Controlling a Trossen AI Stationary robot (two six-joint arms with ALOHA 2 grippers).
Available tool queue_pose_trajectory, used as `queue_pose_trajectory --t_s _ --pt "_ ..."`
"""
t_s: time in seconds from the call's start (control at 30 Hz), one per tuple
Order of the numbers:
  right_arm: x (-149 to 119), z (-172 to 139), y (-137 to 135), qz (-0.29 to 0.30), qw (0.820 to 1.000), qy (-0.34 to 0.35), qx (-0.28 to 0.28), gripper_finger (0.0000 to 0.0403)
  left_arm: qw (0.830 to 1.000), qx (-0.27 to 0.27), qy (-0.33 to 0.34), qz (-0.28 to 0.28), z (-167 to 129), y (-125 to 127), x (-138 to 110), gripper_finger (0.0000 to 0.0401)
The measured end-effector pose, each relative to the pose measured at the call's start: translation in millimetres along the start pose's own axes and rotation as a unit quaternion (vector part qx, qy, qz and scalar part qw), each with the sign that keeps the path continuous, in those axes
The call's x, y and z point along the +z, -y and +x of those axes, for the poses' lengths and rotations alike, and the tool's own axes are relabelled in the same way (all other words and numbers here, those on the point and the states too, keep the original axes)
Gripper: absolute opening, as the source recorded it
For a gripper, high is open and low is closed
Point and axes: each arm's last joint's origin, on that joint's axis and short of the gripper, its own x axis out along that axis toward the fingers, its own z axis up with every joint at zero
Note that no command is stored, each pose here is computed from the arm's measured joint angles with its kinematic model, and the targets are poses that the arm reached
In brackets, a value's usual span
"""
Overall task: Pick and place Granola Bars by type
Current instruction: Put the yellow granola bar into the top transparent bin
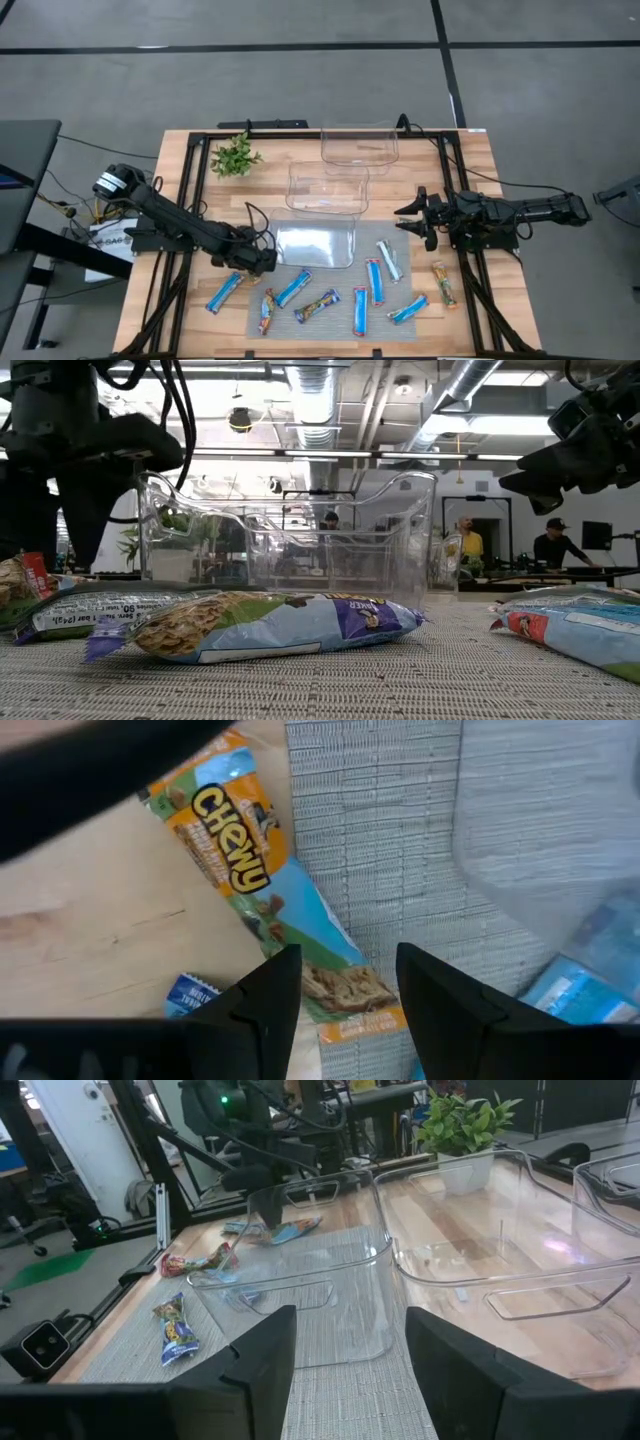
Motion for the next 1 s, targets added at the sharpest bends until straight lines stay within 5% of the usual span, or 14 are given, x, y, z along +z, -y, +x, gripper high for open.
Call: queue_pose_trajectory --t_s 1.0 --pt "0 0 0 0.0 1.0 0.0 0.0 0.0184 0.997 0.058 0.026 -0.039 4 -9 3 0.0158"
